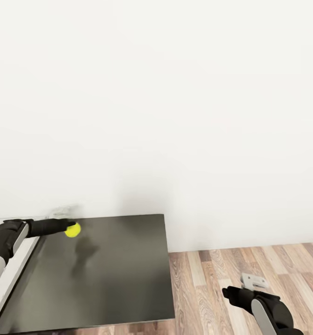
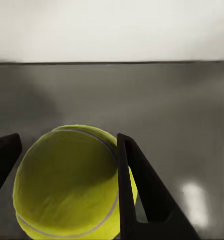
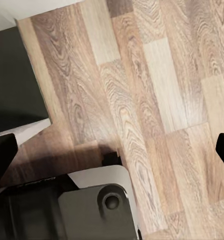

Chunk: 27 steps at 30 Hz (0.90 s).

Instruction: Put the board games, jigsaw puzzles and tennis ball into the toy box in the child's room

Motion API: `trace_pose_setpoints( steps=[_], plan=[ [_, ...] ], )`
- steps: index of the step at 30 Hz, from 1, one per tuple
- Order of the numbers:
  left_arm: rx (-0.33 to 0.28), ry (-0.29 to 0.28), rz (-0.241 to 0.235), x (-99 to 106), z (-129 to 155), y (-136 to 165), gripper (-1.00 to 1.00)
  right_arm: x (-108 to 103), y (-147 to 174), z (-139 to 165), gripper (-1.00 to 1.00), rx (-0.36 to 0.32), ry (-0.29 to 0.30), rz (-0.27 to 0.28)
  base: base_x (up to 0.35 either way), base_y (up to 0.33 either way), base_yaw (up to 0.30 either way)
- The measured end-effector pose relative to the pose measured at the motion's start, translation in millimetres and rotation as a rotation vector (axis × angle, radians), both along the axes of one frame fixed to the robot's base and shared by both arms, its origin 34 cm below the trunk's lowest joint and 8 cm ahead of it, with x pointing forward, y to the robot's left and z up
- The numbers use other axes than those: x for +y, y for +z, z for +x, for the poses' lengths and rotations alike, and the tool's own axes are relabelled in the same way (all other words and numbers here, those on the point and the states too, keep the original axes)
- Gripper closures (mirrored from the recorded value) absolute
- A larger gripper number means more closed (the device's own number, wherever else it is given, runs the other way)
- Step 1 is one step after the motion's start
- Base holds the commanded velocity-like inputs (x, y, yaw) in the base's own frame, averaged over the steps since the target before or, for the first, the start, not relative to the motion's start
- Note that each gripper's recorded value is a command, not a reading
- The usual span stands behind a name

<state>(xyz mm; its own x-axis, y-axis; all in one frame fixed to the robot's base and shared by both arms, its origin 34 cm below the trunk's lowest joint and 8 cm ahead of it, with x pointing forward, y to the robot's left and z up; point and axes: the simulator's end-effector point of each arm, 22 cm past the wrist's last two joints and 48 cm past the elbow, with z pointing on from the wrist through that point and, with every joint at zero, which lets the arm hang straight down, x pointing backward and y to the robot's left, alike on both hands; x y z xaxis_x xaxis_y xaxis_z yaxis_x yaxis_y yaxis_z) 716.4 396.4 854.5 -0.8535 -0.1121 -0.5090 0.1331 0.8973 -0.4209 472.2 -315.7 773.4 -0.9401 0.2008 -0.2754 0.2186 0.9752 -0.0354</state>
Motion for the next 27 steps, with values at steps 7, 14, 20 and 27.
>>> trace_pose_setpoints(
  steps=[7, 14, 20, 27],
  plan=[
    [0.051, -0.037, -0.178, -19, -20, 21, 1.0, 12, 6, 7, -1.0, -0.027, 0.01, 0.041, -0.01, 0.0, -0.005],
    [0.042, -0.148, -0.48, -63, -60, 53, 1.0, 29, 17, 18, -1.0, -0.071, 0.032, 0.11, 0.0, 0.0, 0.0],
    [-0.049, -0.143, -0.642, -62, -63, 93, 1.0, 57, 27, 27, -1.0, -0.116, 0.073, 0.234, 0.0, 0.0, 0.0],
    [-0.086, -0.139, -0.674, -59, -64, 107, 1.0, 65, 34, 31, -1.0, -0.138, 0.084, 0.27, 0.0, 0.0, 0.0]
  ],
)
